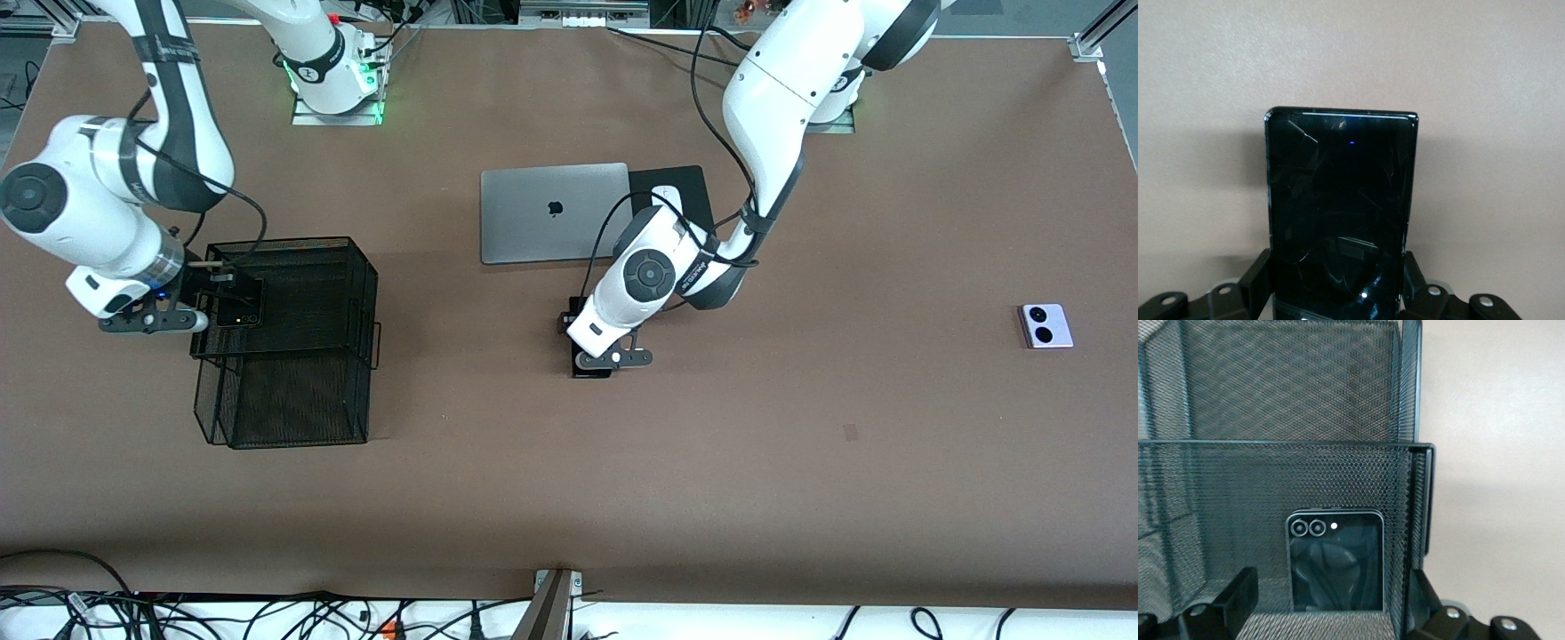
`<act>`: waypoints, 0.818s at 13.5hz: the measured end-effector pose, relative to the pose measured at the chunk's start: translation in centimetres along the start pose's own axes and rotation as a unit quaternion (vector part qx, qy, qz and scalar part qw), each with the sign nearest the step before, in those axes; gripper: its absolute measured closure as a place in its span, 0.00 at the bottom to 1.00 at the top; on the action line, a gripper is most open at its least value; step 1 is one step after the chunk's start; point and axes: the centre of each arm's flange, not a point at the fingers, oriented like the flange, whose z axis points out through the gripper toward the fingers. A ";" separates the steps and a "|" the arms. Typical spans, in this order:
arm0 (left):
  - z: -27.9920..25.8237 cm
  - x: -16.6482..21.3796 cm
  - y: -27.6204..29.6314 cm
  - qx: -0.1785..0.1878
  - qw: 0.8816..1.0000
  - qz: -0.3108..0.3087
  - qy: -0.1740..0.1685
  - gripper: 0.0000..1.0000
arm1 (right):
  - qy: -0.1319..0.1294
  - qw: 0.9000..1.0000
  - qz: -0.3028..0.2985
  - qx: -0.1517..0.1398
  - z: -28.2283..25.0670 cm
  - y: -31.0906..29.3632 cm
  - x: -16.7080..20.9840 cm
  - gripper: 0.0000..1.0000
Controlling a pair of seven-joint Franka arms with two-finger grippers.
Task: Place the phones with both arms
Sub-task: 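Drop the flip phone in the basket while the left gripper places the slab, then reach the slab and the white phone with the right and left grippers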
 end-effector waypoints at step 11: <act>-16.0 4.4 -7.2 0.112 0.993 -0.026 -0.014 0.00 | -0.011 1.000 0.015 0.014 -10.7 -8.6 2.4 0.00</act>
